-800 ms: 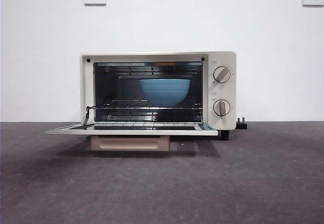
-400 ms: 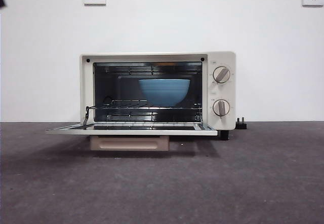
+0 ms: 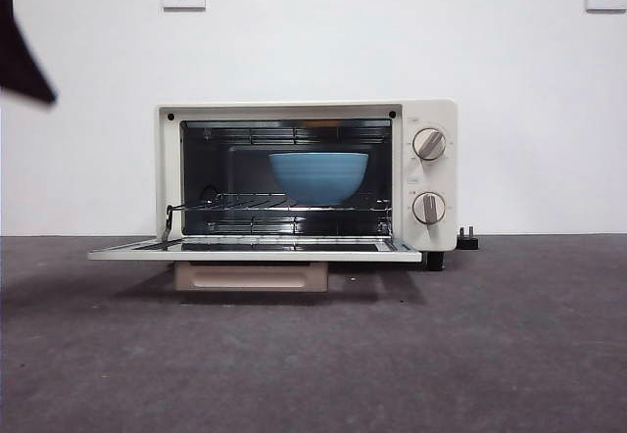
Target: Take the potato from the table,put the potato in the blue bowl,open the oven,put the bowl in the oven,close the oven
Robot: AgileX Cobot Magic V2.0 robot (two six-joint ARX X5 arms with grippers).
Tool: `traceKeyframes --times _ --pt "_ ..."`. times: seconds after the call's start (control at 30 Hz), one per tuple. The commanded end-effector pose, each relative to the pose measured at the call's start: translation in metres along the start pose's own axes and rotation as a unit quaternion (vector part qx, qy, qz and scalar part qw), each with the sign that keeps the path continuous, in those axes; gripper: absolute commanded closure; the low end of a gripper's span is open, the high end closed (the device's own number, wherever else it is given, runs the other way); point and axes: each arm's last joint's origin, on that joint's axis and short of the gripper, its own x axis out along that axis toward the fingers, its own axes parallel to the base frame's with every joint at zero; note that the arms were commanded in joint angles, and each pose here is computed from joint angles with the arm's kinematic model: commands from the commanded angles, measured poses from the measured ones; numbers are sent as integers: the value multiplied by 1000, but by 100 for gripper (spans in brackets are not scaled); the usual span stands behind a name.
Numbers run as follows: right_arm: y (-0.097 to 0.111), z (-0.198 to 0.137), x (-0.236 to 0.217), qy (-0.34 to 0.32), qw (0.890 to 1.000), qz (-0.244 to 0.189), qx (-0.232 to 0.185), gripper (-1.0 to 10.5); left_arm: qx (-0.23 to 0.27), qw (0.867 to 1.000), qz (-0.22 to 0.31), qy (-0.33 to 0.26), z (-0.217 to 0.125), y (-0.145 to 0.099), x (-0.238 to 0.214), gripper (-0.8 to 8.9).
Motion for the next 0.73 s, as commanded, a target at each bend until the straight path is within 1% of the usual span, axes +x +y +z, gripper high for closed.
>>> traceKeyframes --times 0.03,0.07,0.17,0.23,0.33,0.37,0.4,0.57,0.73 --pt "-11 -26 -5 32 999 -14 -9 930 -49 998 -4 36 -6 23 24 822" --pt "-14 -33 -7 37 999 -20 -5 956 -58 997 -5 47 -7 29 30 822" --pt "-24 -56 -13 51 998 -32 -5 955 -87 994 -20 69 -7 45 52 822" --pt "-28 -70 -16 60 998 -30 -3 955 -114 990 -37 73 -6 56 66 822" --pt "-30 -87 -19 72 997 -27 5 955 -148 985 -41 80 -7 70 82 822" --pt "-31 -92 -20 73 997 -26 9 955 -153 984 -41 82 -7 73 86 822" --pt "-31 -96 -21 74 997 -22 12 955 -155 984 -39 84 -8 76 89 822" --pt "-26 -112 -29 62 996 61 35 955 -177 980 -32 89 -10 88 102 822" --pt "-24 -119 -28 67 995 65 33 955 -209 975 -28 66 -6 95 110 822"
